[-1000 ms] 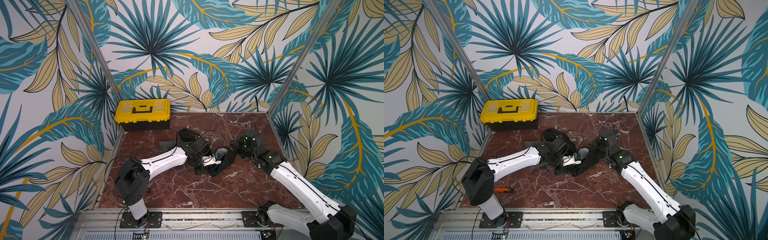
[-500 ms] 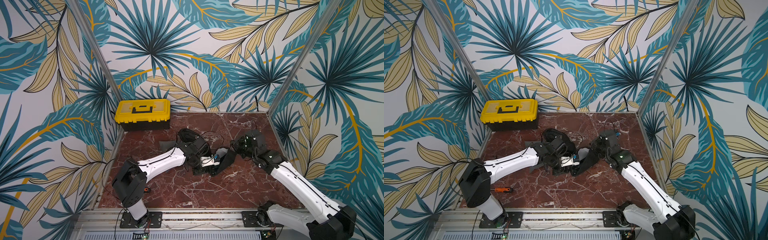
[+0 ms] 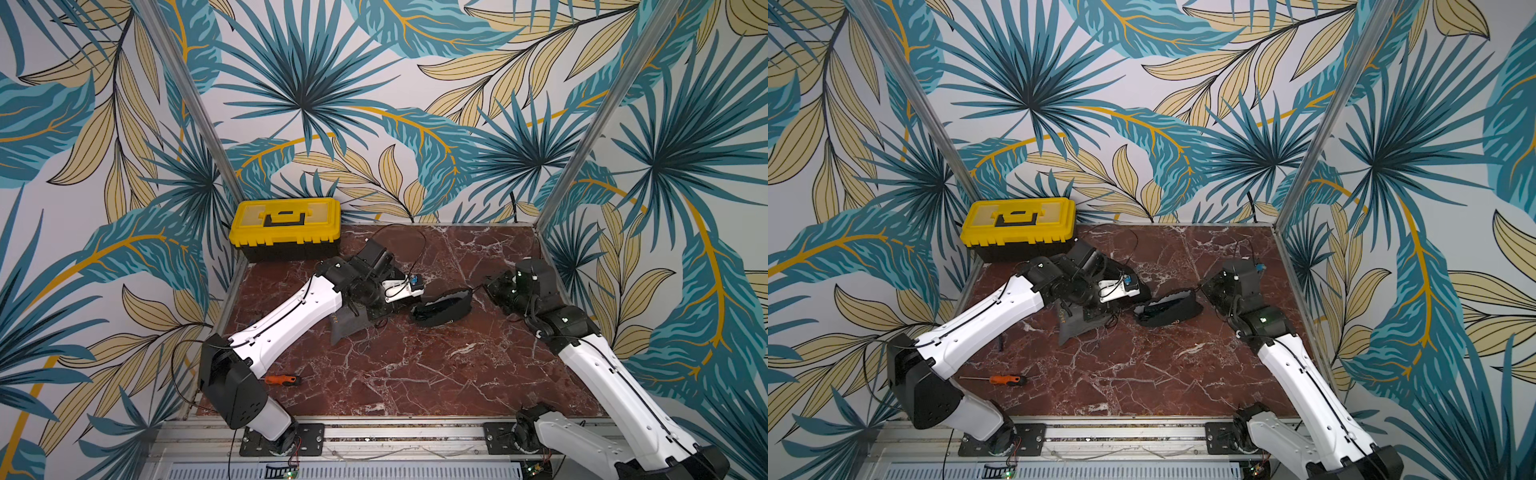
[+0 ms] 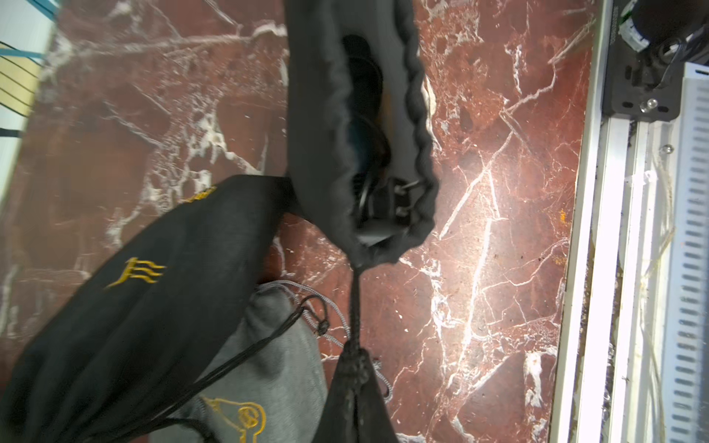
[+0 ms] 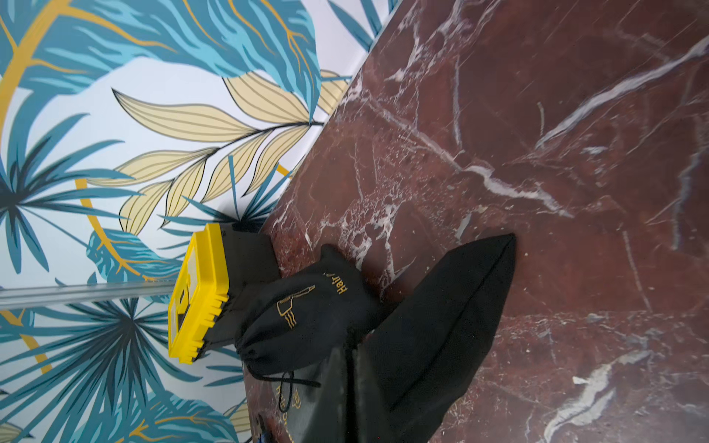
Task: Pack away hair dryers
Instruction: Pull the drawstrings on both sides of the drawstring bag, then place the drawstrings on both sides at the center of the board, then reset both arms
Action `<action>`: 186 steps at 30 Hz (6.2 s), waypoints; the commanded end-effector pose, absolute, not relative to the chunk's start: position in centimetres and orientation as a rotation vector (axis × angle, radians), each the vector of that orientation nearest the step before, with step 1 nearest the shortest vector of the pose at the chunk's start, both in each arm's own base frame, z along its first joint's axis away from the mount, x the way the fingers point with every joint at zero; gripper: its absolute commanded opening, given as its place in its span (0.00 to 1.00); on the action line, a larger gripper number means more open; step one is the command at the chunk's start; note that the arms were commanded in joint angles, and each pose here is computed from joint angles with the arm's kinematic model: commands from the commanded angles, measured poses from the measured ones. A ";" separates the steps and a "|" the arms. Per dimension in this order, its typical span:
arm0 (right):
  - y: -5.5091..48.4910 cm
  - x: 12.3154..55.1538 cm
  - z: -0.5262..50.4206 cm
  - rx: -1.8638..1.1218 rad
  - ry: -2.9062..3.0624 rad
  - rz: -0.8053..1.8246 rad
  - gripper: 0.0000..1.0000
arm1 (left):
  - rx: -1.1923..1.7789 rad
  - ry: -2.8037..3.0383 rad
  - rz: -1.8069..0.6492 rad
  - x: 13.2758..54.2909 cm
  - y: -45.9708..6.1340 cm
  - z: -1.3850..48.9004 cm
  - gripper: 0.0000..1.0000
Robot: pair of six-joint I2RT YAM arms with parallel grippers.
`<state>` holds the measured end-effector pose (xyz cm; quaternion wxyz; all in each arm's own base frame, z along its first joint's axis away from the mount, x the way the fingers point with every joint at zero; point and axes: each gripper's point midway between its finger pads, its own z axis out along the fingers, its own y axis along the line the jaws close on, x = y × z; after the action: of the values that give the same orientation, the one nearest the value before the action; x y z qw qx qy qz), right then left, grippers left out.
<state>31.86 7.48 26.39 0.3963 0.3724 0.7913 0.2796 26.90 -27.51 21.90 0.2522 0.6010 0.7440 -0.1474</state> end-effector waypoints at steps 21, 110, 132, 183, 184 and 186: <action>-3.8 25.8 27.5 1.125 1.940 0.526 0.00 | 1.283 1.992 -0.543 32.8 -20.8 31.7 0.00; 4.5 29.3 39.0 0.424 1.917 1.041 0.00 | 1.075 1.637 -0.761 38.6 -29.9 45.5 0.00; 15.0 25.1 19.5 0.354 2.498 0.988 0.00 | 1.325 2.028 -0.794 31.7 -26.5 25.1 0.00; -2.9 30.6 15.4 0.233 1.684 -0.246 0.99 | -0.009 1.780 -0.170 36.4 0.7 15.5 0.99; -3.3 30.8 15.4 0.253 1.681 -0.233 1.00 | -0.017 1.753 -0.164 36.8 0.9 15.5 0.99; -4.1 31.1 15.2 0.281 1.677 -0.212 1.00 | -0.011 1.744 -0.132 37.4 1.2 14.7 0.99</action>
<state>30.21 -3.74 12.21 0.5981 0.1018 0.7851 -0.1244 35.68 0.10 10.37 0.5464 -0.0071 0.8332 -0.0849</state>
